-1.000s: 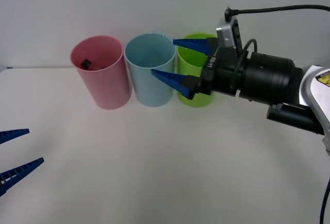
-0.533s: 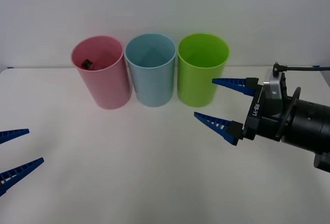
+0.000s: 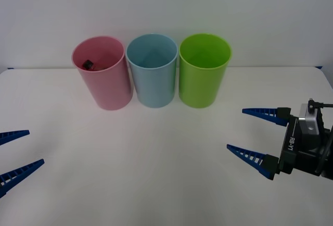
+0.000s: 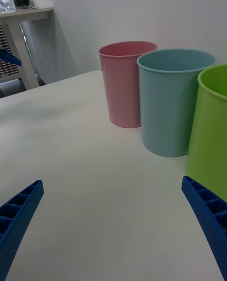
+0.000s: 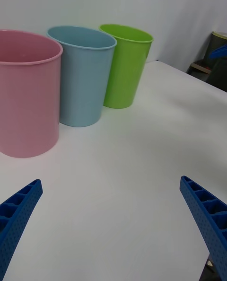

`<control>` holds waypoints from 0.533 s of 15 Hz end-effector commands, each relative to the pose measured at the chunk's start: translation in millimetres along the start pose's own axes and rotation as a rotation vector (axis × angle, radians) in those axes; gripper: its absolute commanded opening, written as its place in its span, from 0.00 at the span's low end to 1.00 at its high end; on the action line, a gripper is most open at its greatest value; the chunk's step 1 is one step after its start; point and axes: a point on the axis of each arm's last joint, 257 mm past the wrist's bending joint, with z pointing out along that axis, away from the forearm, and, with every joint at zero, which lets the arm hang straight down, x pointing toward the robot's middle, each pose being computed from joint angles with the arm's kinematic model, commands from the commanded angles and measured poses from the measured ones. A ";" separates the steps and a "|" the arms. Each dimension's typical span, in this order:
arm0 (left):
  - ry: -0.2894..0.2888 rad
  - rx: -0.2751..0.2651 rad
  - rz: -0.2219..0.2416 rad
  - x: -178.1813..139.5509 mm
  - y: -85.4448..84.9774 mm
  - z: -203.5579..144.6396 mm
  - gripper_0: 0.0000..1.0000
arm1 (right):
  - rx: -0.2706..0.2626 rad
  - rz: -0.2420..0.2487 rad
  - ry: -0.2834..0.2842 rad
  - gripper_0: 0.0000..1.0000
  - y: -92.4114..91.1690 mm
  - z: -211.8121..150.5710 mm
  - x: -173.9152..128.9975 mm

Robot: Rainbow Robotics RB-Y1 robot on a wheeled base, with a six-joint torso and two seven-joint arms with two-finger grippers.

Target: Put cans in the blue bin and PET bottles in the pink bin and trash in the green bin.

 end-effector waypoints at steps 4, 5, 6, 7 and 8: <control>0.000 0.000 0.000 0.0 0.0 0.0 1.00 | -0.025 -0.039 0.076 1.00 6.1 -12.2 19.9; 0.000 0.000 0.000 0.0 0.0 0.0 1.00 | -0.031 -0.043 0.081 1.00 8.1 -12.5 21.5; 0.000 0.000 0.000 0.0 0.0 0.0 1.00 | -0.035 -0.051 0.085 1.00 8.9 -12.7 22.6; 0.000 0.000 0.000 0.0 0.0 0.0 1.00 | -0.039 -0.057 0.093 1.00 9.9 -12.9 24.6; 0.000 0.000 0.000 0.0 0.0 0.0 1.00 | -0.050 -0.053 0.117 1.00 12.6 -12.4 31.2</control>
